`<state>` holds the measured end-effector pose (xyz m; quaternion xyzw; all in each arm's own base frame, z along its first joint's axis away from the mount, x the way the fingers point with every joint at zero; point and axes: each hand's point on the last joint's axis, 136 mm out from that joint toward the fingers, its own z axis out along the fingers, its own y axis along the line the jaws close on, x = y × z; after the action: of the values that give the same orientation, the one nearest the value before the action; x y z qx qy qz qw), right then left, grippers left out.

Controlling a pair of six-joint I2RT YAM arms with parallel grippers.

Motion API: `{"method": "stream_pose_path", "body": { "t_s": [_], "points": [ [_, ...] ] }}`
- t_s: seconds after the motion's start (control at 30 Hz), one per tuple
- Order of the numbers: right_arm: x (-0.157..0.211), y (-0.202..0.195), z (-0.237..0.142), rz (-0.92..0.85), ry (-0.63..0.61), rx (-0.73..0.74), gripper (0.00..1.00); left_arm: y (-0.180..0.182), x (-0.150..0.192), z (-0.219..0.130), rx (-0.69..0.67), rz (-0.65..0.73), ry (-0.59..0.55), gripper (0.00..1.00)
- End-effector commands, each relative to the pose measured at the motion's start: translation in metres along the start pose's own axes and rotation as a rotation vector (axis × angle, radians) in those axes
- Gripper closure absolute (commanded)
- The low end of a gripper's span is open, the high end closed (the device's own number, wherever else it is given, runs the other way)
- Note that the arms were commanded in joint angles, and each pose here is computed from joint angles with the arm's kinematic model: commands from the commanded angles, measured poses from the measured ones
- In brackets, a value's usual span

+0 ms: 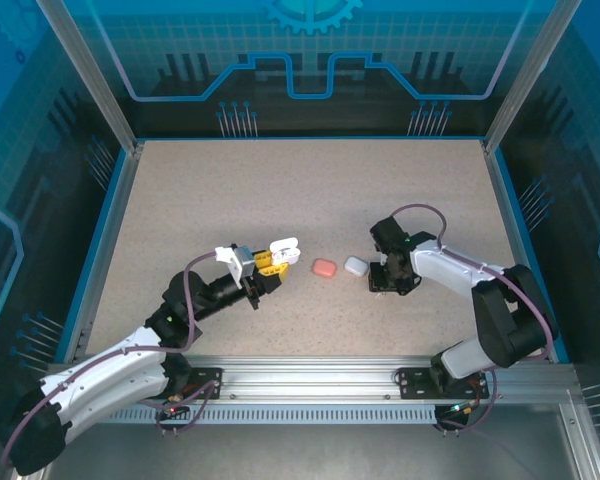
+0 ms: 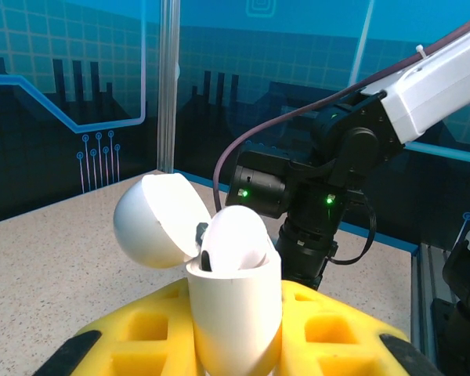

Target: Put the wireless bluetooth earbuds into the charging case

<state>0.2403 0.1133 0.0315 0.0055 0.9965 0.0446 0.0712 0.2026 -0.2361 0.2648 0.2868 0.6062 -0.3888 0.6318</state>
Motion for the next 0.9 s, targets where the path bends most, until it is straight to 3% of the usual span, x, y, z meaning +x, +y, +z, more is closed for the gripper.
{"method": "stream_pose_path", "body": {
  "t_s": [0.0, 0.23, 0.4, 0.87],
  "points": [
    [0.003, -0.001, -0.013, -0.003, -0.005, 0.01, 0.58, -0.001, -0.004, -0.002, -0.006, 0.02, -0.02, 1.0],
    [0.018, 0.004, -0.003, 0.03, 0.056, -0.033, 0.55, -0.001, -0.005, -0.003, -0.005, 0.02, -0.022, 1.0],
    [0.025, 0.005, 0.008, 0.05, 0.087, -0.043, 0.43, -0.001, -0.006, -0.003, -0.006, 0.021, -0.024, 1.0],
    [0.014, 0.026, 0.015, 0.005, 0.076, -0.103, 0.47, 0.0, -0.005, -0.002, -0.009, 0.022, -0.019, 1.0]
  ]
}}
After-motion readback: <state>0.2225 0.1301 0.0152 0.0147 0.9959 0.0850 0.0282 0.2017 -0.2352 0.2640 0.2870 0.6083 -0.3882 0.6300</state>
